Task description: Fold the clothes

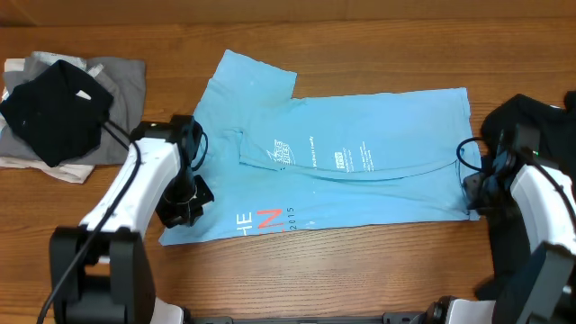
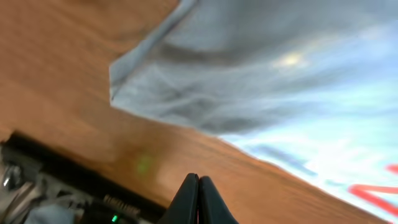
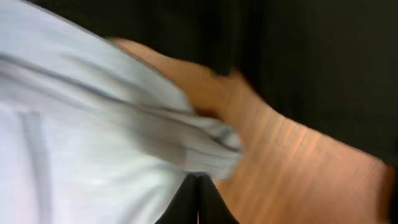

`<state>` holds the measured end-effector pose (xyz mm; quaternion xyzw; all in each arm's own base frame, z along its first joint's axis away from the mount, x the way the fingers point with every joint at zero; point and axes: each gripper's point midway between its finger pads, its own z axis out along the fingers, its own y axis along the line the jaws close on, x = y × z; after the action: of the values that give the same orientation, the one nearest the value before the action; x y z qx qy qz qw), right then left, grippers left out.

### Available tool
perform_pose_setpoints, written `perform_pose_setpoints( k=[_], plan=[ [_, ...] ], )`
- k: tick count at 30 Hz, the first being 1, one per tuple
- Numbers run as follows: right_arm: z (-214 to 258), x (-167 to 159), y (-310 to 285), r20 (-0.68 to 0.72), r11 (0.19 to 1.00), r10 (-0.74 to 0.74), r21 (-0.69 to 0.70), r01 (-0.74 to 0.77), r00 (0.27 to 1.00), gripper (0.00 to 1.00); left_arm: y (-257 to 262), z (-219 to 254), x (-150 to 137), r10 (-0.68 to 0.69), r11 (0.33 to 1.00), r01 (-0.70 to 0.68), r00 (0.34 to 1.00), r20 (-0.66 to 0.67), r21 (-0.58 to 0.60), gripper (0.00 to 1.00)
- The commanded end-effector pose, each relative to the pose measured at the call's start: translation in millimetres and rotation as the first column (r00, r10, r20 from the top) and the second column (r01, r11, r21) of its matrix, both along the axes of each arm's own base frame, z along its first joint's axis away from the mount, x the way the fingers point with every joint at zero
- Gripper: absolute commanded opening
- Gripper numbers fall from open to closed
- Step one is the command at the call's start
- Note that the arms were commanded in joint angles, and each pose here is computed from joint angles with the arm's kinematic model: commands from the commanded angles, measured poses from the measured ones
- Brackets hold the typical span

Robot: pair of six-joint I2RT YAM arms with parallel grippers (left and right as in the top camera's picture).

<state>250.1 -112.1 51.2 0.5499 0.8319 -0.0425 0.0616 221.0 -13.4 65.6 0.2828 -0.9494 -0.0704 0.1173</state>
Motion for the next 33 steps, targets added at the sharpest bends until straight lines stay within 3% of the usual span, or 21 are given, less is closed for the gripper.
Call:
perform_pose_setpoints(
  k=[1, 4, 7, 17, 25, 33],
  plan=[
    [23.1, 35.6, 23.7, 0.203, 0.965, 0.240, 0.055, -0.256, 0.949, 0.04, -1.5, 6.0, 14.7, -0.051, 0.998, 0.055, 0.994, 0.097, -0.032, 0.05],
    [29.4, 55.9, 53.0, 0.330, 0.895, 0.372, 0.120, -0.430, 0.868, 0.04, -23.8, 3.4, 30.9, -0.150, 0.970, 0.179, 0.973, 0.173, -0.166, 0.04],
    [19.2, 51.9, 52.7, 0.277, 0.896, 0.386, 0.115, -0.429, 0.880, 0.04, -34.5, 1.4, 37.6, -0.156, 0.954, 0.201, 0.967, 0.203, -0.222, 0.04],
    [-19.9, 41.6, 53.1, 0.159, 0.896, 0.371, 0.198, -0.398, 0.915, 0.04, -37.3, -29.4, 36.4, -0.168, 0.952, 0.190, 0.980, 0.110, -0.239, 0.04],
    [-29.5, 37.5, 34.9, 0.084, 0.928, 0.338, 0.134, -0.347, 0.937, 0.04, -44.6, -50.9, 30.8, -0.193, 0.949, 0.196, 0.980, 0.038, -0.245, 0.04],
    [-52.3, 37.7, 38.1, 0.052, 0.934, 0.303, 0.184, -0.308, 0.951, 0.04, -44.1, -62.5, 27.7, -0.194, 0.951, 0.188, 0.981, -0.002, -0.246, 0.04]
  ],
)
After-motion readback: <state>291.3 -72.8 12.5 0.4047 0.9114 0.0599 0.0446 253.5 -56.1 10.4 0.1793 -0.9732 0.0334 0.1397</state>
